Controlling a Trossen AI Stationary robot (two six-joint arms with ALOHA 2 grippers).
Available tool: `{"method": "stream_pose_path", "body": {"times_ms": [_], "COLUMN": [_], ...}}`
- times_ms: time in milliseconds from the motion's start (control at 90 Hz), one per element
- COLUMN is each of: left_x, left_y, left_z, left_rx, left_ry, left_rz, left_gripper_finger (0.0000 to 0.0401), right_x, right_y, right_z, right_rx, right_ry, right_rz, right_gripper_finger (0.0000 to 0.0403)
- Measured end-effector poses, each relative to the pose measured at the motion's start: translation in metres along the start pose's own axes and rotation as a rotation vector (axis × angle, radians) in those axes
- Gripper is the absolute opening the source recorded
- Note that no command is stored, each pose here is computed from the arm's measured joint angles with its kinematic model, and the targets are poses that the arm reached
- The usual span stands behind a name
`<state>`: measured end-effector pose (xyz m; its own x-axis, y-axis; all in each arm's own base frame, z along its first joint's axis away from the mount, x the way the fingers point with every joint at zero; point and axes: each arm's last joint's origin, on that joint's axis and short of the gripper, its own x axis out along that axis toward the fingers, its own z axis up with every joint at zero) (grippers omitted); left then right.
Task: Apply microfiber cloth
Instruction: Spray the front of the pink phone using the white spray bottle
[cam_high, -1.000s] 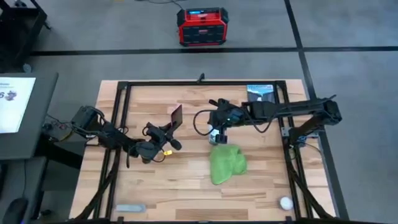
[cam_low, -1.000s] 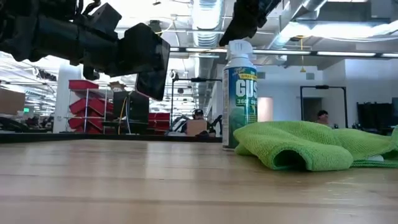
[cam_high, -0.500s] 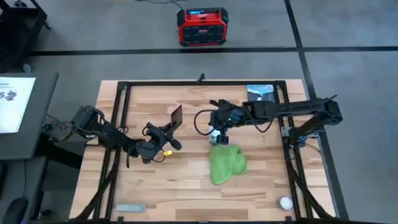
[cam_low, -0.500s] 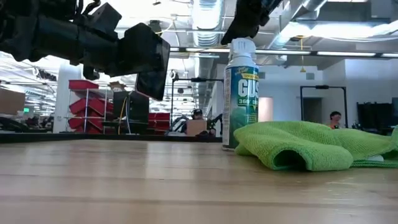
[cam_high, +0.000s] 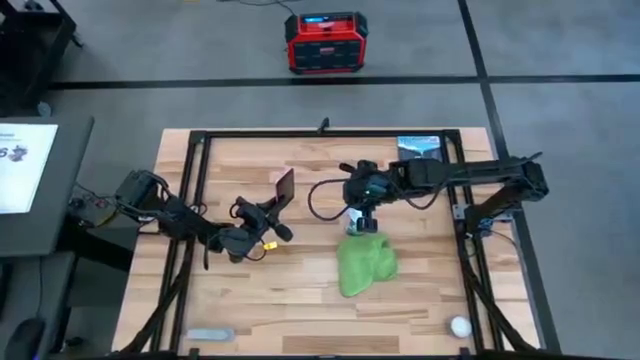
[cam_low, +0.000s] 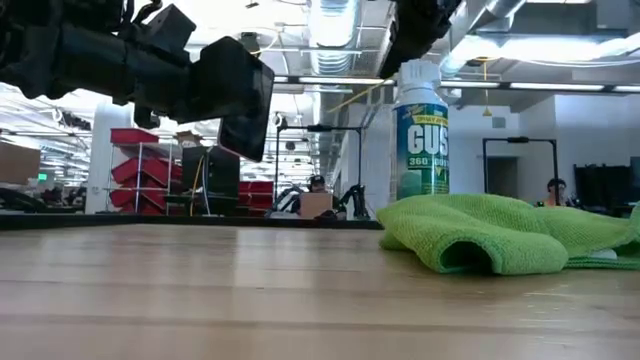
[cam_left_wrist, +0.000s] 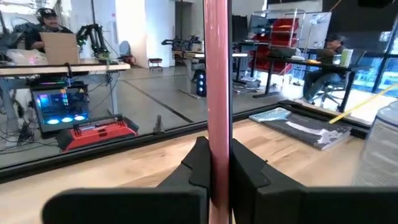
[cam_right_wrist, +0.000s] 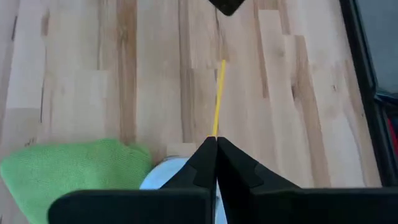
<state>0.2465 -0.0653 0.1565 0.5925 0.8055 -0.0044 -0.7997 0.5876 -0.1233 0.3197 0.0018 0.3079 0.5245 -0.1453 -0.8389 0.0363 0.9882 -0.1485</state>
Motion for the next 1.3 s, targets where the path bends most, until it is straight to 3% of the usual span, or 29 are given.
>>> {"method": "stream_pose_path", "body": {"times_ms": [444, 956, 1300], "left_x": [0.03, 0.036, 0.042], "left_y": [-0.028, -0.03, -0.047], "left_z": [-0.028, -0.034, -0.028], "left_rx": [-0.014, -0.113, -0.021], "left_ry": [0.059, 0.09, 0.075], "left_rz": [-0.045, -0.107, -0.128], "left_gripper_finger": [0.0004, 0.0004, 0.0004], "right_x": [0.0, 0.0, -0.003], "right_y": [0.0, 0.0, 0.001], "right_z": [0.0, 0.0, 0.005], "right_rx": [-0.003, -0.007, -0.067], "right_ry": [-0.003, -0.002, -0.037], "right_rz": [-0.007, -0.01, -0.031], "right_gripper_finger": [0.0, 0.0, 0.0003]}}
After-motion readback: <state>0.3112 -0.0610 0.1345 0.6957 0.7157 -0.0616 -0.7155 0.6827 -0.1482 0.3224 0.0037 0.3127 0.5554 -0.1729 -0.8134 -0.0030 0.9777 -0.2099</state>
